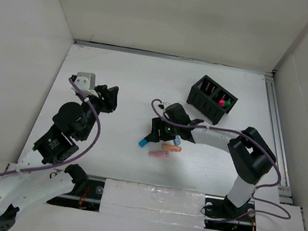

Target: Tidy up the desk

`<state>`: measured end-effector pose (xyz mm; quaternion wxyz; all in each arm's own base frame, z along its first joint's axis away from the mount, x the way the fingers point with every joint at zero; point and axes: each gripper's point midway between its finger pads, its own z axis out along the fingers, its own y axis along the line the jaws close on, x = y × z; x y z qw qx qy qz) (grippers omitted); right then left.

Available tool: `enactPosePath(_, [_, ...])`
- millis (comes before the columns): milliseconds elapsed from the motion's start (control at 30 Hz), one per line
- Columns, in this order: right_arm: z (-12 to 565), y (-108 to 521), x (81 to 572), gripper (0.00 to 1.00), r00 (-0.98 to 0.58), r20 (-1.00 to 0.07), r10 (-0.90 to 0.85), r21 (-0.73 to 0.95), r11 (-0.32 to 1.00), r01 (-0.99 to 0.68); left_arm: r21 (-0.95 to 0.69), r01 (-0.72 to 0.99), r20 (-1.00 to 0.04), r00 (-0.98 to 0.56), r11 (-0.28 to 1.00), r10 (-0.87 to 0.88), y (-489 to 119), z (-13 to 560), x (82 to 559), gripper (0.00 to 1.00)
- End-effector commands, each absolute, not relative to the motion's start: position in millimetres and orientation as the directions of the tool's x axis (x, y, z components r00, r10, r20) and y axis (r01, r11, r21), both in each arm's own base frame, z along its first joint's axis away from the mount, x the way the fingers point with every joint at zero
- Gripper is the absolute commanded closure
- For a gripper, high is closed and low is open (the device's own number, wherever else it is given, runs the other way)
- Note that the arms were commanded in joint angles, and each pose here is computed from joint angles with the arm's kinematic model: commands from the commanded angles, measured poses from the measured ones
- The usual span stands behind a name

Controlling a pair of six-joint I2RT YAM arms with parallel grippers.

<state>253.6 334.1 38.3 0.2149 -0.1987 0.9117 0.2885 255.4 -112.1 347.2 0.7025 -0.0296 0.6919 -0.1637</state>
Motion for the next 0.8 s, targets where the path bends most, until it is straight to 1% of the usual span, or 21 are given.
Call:
enactPosePath(0, [36.5,357.1,267.8,0.36,-0.823,-0.525,-0.219,0.478,0.724,-0.497,-0.290,0.209,-0.954,0.016,0.934,-0.300,-115.1,357.9,255.5,0.60])
enactPosePath(67, [29.6,359.5,269.2,0.36,-0.828,-0.516,-0.221,0.480,0.726,-0.492,-0.291,0.214,-0.954,0.014,0.932,-0.301,-116.0,358.6,255.0,0.60])
enactPosePath(233, [30.7,367.3,288.6,0.39,-0.803,-0.556,-0.217,0.428,0.753,-0.500,-0.291,0.210,-0.954,0.017,0.933,-0.301,-114.8,358.7,254.7,0.60])
enactPosePath(367, [21.9,362.0,293.2,0.41,-0.764,-0.575,-0.294,0.295,0.796,-0.528,-0.296,0.203,-0.951,0.033,0.933,-0.309,-110.5,362.7,252.7,0.60])
enactPosePath(400, [17.2,355.8,294.2,0.42,-0.753,-0.572,-0.325,0.239,0.812,-0.532,-0.303,0.193,-0.948,0.042,0.933,-0.316,-107.1,365.1,251.6,0.61])
enactPosePath(467, [12.2,353.3,293.9,0.42,-0.748,-0.561,-0.355,0.198,0.820,-0.537,-0.319,0.181,-0.940,0.062,0.930,-0.335,-100.3,370.2,247.6,0.61])
enactPosePath(500, [9.1,345.8,300.6,0.42,-0.739,-0.569,-0.361,0.147,0.840,-0.523,-0.328,0.158,-0.936,0.076,0.931,-0.343,-94.5,370.3,247.2,0.61])
enactPosePath(533, [7.4,346.4,297.6,0.43,-0.735,-0.566,-0.374,0.130,0.839,-0.528,-0.337,0.142,-0.933,0.085,0.931,-0.351,-90.4,370.5,246.5,0.61])
enactPosePath(600, [6.4,347.6,295.9,0.47,-0.734,-0.564,-0.380,0.114,0.844,-0.524,-0.374,0.091,-0.916,0.121,0.923,-0.383,-75.1,374.5,242.4,0.61])
enactPosePath(767, [-4.9,356.9,285.3,0.49,-0.732,-0.553,-0.397,0.079,0.850,-0.521,-0.485,-0.034,-0.857,0.218,0.874,-0.467,-34.9,381.4,227.8,0.60])
